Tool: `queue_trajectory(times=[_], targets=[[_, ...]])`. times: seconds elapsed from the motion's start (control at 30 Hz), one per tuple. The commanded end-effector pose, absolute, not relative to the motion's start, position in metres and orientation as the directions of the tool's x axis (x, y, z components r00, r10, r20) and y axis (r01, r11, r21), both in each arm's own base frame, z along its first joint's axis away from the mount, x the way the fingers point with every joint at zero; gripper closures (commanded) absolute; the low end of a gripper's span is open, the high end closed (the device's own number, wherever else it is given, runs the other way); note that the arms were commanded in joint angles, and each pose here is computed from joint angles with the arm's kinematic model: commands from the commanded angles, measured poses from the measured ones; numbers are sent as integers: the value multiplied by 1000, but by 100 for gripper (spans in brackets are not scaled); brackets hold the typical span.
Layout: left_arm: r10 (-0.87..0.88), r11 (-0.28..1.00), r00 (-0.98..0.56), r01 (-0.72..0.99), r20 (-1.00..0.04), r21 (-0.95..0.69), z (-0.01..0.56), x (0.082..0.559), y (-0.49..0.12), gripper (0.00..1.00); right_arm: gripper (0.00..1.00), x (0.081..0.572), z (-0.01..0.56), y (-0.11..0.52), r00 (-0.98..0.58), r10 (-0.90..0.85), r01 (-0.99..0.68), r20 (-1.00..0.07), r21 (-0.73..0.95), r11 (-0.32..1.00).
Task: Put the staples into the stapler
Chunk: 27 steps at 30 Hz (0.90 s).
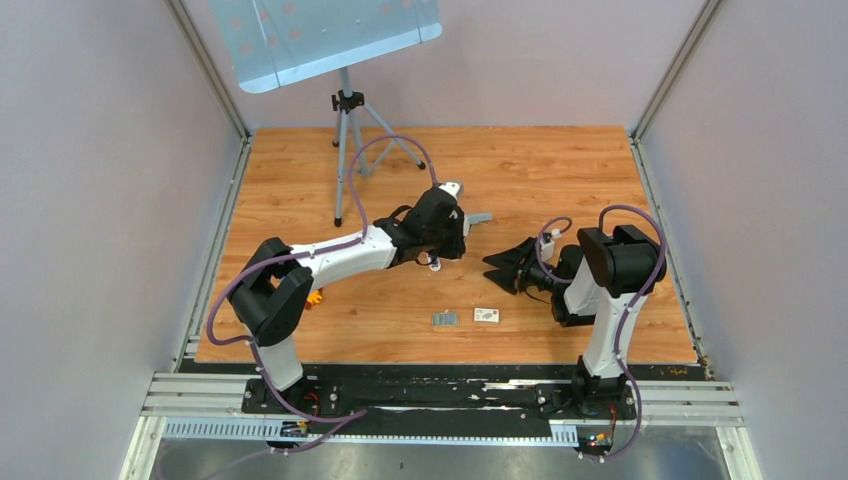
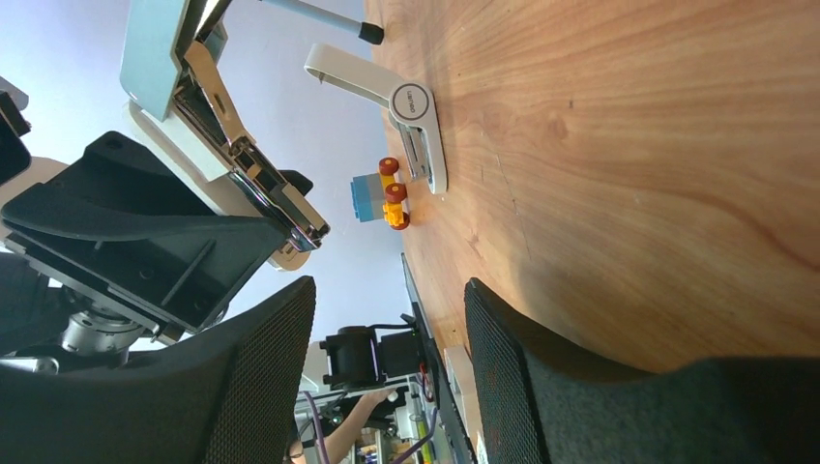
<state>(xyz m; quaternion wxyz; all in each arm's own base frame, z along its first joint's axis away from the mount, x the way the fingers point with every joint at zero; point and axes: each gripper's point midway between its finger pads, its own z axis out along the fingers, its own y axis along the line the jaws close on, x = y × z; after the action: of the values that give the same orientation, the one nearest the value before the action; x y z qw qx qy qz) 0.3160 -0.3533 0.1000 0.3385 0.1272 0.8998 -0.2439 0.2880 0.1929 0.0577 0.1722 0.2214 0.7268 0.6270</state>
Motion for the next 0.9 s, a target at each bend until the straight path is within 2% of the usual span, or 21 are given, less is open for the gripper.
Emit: queue_trajectory(times=[0.0, 0.37, 0.53, 0.63, 0.73, 0.87], targets=[[103, 885, -730, 378, -676, -273, 95, 321, -349, 100, 38, 294, 70, 186, -817, 577, 72, 2, 993, 97], [191, 899, -792, 378, -580, -220, 46, 306, -351, 97, 39, 297, 75, 182, -812, 581, 63, -45, 984, 165], [171, 896, -772, 381, -612, -230, 58, 307, -349, 98, 39, 296, 77, 178, -811, 577, 52, -97, 970, 237], [146, 888, -753, 385, -642, -250, 72, 308, -350, 99, 39, 296, 83, 175, -810, 564, 20, -158, 955, 296], [124, 885, -738, 385, -663, -263, 82, 310, -349, 100, 38, 299, 108, 174, -799, 535, -80, -273, 931, 355], [18, 818, -741, 398, -671, -416, 105, 308, -357, 100, 35, 298, 139, 172, -760, 489, -232, -428, 882, 411]])
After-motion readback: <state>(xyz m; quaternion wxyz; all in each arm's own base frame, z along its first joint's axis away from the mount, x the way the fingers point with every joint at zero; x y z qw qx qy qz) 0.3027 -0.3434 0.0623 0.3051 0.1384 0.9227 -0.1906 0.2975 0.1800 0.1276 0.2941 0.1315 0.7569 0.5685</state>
